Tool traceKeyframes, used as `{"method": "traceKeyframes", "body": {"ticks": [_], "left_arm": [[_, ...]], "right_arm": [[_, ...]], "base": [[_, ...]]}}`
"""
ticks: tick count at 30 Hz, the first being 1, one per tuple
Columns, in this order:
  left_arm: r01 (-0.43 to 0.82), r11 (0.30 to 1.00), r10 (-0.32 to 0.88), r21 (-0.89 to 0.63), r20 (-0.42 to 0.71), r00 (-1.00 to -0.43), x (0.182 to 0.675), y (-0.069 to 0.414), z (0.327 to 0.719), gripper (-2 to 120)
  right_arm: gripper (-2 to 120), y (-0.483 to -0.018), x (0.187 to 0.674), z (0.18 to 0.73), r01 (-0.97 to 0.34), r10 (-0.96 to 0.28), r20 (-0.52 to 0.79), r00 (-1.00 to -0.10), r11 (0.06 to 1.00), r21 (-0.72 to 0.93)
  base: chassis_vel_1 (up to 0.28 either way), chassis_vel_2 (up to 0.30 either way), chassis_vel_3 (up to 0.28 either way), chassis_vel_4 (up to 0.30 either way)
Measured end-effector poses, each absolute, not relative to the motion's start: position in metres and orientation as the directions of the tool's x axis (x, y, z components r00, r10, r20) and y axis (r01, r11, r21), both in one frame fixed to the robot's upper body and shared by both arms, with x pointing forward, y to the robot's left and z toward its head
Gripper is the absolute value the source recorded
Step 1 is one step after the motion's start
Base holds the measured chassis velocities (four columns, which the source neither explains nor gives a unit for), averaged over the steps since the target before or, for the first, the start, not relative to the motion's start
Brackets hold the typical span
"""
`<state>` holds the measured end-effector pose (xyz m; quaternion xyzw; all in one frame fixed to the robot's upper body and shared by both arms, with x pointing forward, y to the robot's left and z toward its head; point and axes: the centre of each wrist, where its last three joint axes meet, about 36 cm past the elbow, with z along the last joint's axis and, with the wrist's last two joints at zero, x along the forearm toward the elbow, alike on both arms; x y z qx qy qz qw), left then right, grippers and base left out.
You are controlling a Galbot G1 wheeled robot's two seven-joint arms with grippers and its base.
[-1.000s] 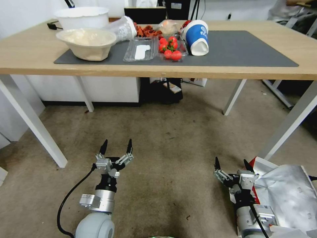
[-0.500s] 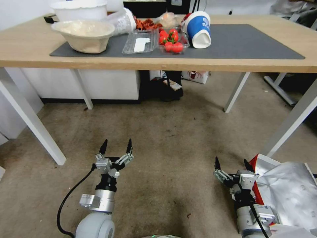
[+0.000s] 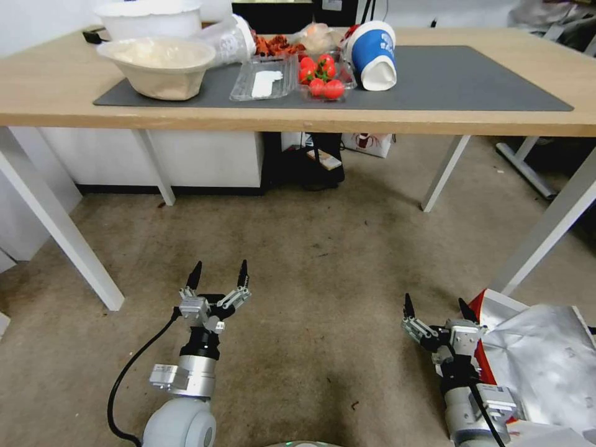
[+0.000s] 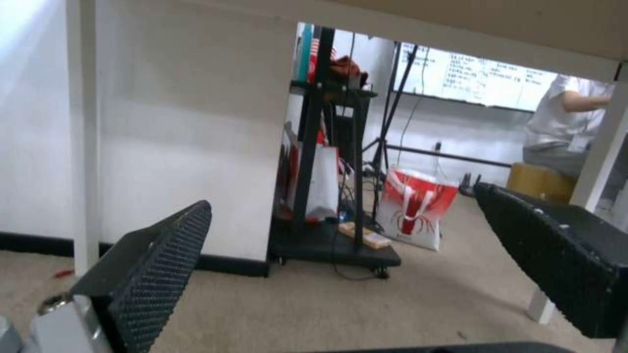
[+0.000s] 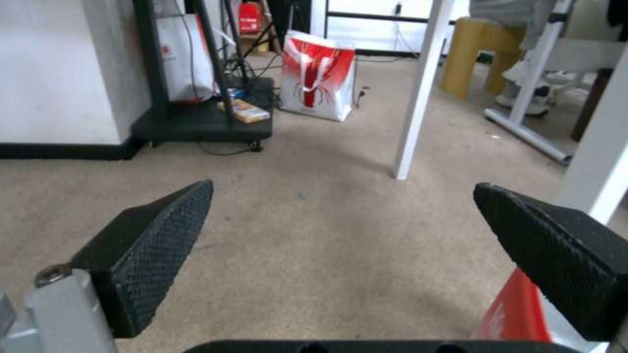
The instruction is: Pick up the food delivery bag from the floor and place it on the table.
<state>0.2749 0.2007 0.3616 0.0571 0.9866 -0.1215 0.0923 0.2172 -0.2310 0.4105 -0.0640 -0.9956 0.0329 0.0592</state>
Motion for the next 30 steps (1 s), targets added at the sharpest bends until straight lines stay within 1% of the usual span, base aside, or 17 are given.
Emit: {"method": "traceKeyframes", "body": {"ticks": [5,8,9,10,11,13,15,16,19,24,26,28,29,30], "left_arm": [[0.142,0.968,0.098,-0.209,-0.208,-0.973,0.276,0.199,0.364,100],[0.148,0.97,0.102,-0.191,-0.23,-0.968,0.277,0.197,0.366,100],[0.148,0.97,0.102,-0.191,-0.23,-0.968,0.277,0.197,0.366,100],[0.15,0.971,0.104,-0.187,-0.234,-0.967,0.277,0.197,0.366,100],[0.153,0.973,0.108,-0.175,-0.245,-0.963,0.277,0.196,0.367,100],[0.155,0.973,0.109,-0.171,-0.249,-0.962,0.277,0.196,0.367,100],[0.16,0.973,0.114,-0.166,-0.256,-0.96,0.276,0.194,0.369,100],[0.16,0.973,0.114,-0.166,-0.256,-0.96,0.276,0.194,0.369,100],[0.158,0.974,0.112,-0.161,-0.264,-0.958,0.275,0.193,0.369,100],[0.155,0.975,0.108,-0.158,-0.271,-0.956,0.275,0.193,0.369,100],[0.153,0.976,0.107,-0.156,-0.273,-0.956,0.274,0.193,0.369,100],[0.152,0.976,0.106,-0.153,-0.274,-0.956,0.275,0.194,0.369,100],[0.152,0.976,0.106,-0.153,-0.274,-0.956,0.275,0.194,0.369,100],[0.151,0.977,0.106,-0.149,-0.275,-0.955,0.275,0.196,0.369,100]], "right_arm": [[100,-0.237,0.217,0.424,0.142,0.154,0.132,-0.979,0.985,-0.097],[100,-0.244,0.215,0.447,0.167,0.186,0.168,-0.968,0.978,-0.125],[100,-0.244,0.215,0.447,0.167,0.186,0.168,-0.968,0.978,-0.125],[100,-0.245,0.215,0.453,0.177,0.2,0.175,-0.964,0.975,-0.137],[100,-0.248,0.213,0.47,0.209,0.241,0.198,-0.95,0.963,-0.169],[100,-0.25,0.211,0.477,0.219,0.256,0.211,-0.943,0.958,-0.183],[100,-0.266,0.207,0.498,0.246,0.304,0.243,-0.921,0.939,-0.242],[100,-0.266,0.207,0.498,0.246,0.304,0.243,-0.921,0.939,-0.242],[100,-0.302,0.205,0.521,0.288,0.384,0.279,-0.88,0.9,-0.328],[100,-0.321,0.203,0.532,0.297,0.419,0.299,-0.857,0.877,-0.377],[100,-0.333,0.202,0.532,0.314,0.464,0.322,-0.825,0.851,-0.422],[100,-0.342,0.201,0.531,0.321,0.489,0.356,-0.796,0.84,-0.437],[100,-0.342,0.201,0.531,0.321,0.489,0.356,-0.796,0.84,-0.437],[100,-0.352,0.2,0.528,0.332,0.511,0.372,-0.775,0.83,-0.449]], "base": [[0.0,0.0,0.0,0.0],[0.0,0.0,0.0,0.0],[0.0,0.0,0.0,0.0],[0.0,0.0,0.0,0.0],[0.0,0.0,0.0,0.0],[0.0,0.0,0.0,0.0],[0.0,0.0,0.0,0.0],[0.0,0.0,0.0,0.0],[0.0,0.0,0.0,0.0],[0.0,0.0,0.0,0.0],[0.0,0.0,0.0,0.0],[0.0,0.0,0.0,0.0],[0.0,0.0,0.0,0.0],[0.0,0.0,0.0,0.0]]}}
